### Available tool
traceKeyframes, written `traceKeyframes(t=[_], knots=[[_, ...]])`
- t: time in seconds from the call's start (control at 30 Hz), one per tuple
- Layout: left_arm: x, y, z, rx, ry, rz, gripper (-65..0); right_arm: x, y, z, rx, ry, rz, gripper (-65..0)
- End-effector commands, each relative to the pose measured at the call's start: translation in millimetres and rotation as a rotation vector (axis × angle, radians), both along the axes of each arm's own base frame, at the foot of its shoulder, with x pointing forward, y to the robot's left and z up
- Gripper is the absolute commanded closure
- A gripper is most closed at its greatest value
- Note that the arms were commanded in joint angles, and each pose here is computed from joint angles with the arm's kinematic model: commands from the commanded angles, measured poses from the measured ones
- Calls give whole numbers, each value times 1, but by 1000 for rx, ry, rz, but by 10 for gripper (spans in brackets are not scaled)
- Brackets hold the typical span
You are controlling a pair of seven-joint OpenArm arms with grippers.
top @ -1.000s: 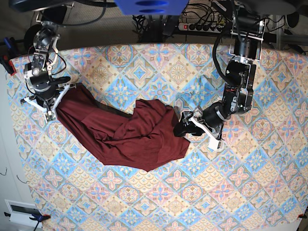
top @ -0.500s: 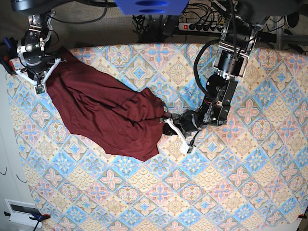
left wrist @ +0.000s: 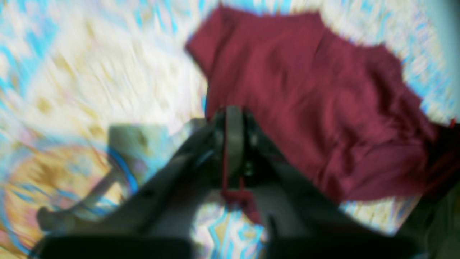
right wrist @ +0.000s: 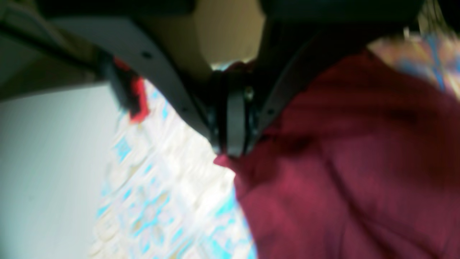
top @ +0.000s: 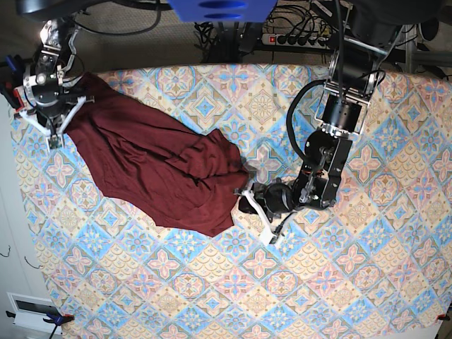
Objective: Layout the t-shirt on the table in an organized manner, then fold the t-shirt properly
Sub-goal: 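Drag the held shirt edge away from the right gripper with the left gripper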
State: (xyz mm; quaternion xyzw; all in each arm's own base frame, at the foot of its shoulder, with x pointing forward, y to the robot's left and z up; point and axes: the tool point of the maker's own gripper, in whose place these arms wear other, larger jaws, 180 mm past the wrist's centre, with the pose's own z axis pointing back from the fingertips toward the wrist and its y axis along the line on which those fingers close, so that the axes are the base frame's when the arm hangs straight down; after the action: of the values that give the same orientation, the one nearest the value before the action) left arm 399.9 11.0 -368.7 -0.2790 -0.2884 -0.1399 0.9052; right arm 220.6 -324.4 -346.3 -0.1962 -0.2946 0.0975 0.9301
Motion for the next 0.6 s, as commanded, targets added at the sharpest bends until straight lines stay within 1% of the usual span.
traceKeyframes(t=[0.0, 0.13, 0.2, 0.27, 0.33, 0.47, 0.53, 0.57], knots=[[6, -9, 19, -32, -52, -16, -107, 13, -4, 17, -25, -60, 10, -4], [-15, 0, 3, -13, -25, -26, -348, 15, -4, 18, -23, -65, 10, -4], [-23, 0, -4, -12, -9, -32, -452, 15, -4, 17, -23, -63, 10, -4], [-31, 0, -12, 16, 1, -56, -526, 15, -4, 17, -23, -63, 10, -4], [-44, -12, -21, 46, 12, -122, -559, 15, -4, 17, -23, -63, 10, -4], [-55, -35, -30, 50, -16, -184, -558, 14, -3, 17, -22, -60, 10, -4], [-56, -39, -39, 58, -10, -185, -552, 14, -3, 17, -22, -60, 10, -4], [-54, -45, -41, 56, -7, -184, -533, 14, -3, 17, -22, -60, 10, -4]])
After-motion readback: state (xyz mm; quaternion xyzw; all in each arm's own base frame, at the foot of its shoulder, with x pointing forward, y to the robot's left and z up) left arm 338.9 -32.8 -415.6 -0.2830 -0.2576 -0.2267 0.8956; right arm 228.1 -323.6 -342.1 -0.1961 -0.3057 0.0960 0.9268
